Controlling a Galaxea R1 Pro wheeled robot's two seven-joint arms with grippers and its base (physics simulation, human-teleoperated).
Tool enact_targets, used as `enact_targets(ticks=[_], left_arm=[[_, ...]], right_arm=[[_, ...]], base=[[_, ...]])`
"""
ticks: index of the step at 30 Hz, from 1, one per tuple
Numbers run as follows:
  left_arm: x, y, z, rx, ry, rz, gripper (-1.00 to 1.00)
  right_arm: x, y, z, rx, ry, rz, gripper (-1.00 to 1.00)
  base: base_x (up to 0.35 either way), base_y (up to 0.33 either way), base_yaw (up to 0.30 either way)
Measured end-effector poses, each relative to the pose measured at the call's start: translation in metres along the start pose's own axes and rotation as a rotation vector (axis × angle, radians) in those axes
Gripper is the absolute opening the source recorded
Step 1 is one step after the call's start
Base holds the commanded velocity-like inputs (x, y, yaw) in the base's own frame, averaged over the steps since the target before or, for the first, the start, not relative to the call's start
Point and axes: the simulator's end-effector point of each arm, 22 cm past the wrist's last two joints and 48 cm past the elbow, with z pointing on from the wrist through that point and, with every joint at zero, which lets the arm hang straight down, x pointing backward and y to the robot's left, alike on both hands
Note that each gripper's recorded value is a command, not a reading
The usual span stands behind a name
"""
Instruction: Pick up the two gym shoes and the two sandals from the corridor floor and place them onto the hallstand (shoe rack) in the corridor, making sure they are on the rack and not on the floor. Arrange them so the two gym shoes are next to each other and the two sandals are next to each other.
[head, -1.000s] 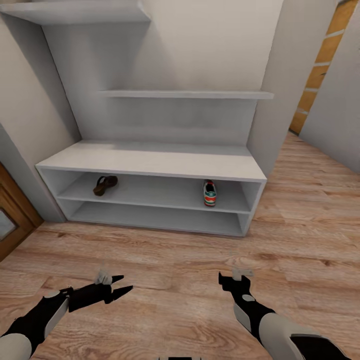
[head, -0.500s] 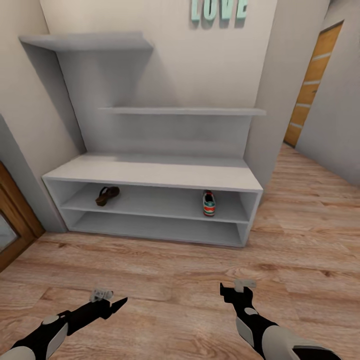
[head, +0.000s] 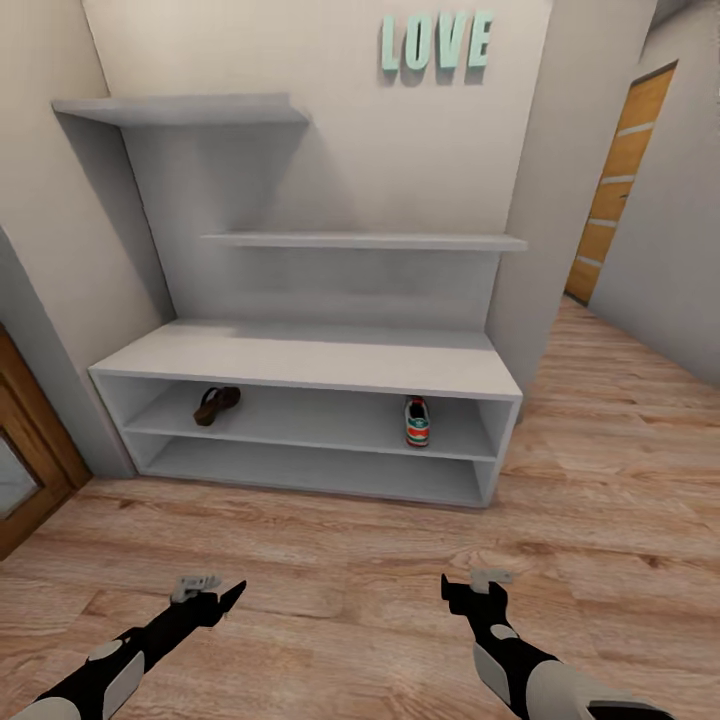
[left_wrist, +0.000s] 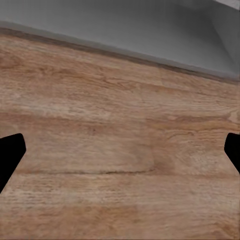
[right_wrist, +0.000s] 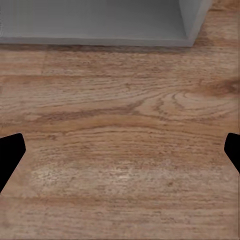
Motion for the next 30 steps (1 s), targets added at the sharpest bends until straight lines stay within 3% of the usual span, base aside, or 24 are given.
enact_targets(ticks=[10,30], left_arm=[[-0.023,0.015,0.001,-0.135,-0.032,-0.013,1.0],[-0.028,0.008,0.003,-0.135,-0.044,-0.017,1.0]], right_arm=[[-0.014,0.0,-0.007,0.0,-0.003,0.001,1.0],[-0.02,-0.001,-0.008,0.003,-0.014,0.002,1.0]], base=[[0.0,0.0,-0.018],[0.0,0.0,-0.265]])
